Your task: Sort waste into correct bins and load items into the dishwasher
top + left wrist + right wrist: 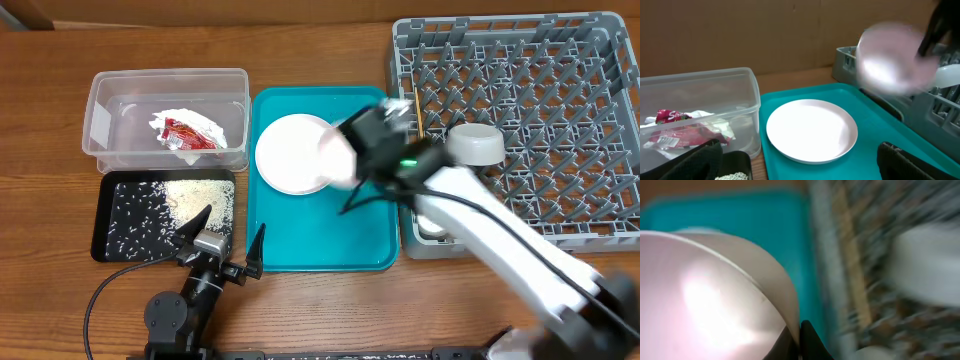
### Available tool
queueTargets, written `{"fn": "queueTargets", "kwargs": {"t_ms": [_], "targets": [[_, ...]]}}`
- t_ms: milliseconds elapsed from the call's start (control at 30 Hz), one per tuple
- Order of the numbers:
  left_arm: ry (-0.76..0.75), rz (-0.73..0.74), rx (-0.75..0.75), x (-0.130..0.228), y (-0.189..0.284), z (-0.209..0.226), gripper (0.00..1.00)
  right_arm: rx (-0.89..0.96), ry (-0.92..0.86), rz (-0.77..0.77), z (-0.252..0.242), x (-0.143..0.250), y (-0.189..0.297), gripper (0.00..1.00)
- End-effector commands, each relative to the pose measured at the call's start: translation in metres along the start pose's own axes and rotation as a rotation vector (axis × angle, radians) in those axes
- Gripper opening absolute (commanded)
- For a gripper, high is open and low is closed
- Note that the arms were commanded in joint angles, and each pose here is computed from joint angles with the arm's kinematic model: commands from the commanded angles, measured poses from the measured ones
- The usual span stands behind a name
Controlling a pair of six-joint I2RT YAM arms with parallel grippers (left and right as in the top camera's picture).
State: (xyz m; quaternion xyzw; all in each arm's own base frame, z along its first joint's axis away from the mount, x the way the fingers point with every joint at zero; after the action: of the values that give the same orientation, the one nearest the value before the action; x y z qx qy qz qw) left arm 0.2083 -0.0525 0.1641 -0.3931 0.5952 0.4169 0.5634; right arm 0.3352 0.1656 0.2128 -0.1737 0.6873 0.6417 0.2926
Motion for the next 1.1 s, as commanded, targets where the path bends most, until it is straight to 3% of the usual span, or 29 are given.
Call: {"fn": "queueTargets", "kwargs": {"t_ms": [0,167,600,867,1067], "targets": [[-0.014,-0.007,-0.002,0.000,0.001,0.001,1.00,0.348,-0.069,-0.322,-0.075,-0.060,0.037,0.04],[-0.014,-0.007,-0.002,0.000,0.001,0.001,1.00,0.656,-0.133,-0.365,-0.152,-0.077,0.039,0.04],[-0.014,-0.007,-0.002,0.000,0.001,0.001,1.00,1.032,-0.271,-0.144,-0.288,-0.063,-0.013,0.04],[-0.014,-0.007,-0.002,0.000,0.001,0.001,1.00,1.098,-0.158,0.031,-0.313,-0.046,-0.053,0.04],[-0.014,-0.007,-0.002,0.000,0.001,0.001,1.00,1.109,-0.109,0.067,-0.308,-0.040,-0.068,0.04]]}}
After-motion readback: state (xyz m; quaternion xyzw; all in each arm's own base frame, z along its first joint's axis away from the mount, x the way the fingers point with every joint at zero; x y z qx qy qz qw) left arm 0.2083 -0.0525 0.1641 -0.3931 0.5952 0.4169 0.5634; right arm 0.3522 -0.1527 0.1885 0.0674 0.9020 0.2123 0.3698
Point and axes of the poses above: each gripper's point midway between its finger pads, its own y axis back along the fingers, its own z axis along the line the jaws close on, x = y × z, the point moved 3 cm from there along y, back along the fingers, and after that the axes turned 1 degree about -y, right-handed, at the moved point
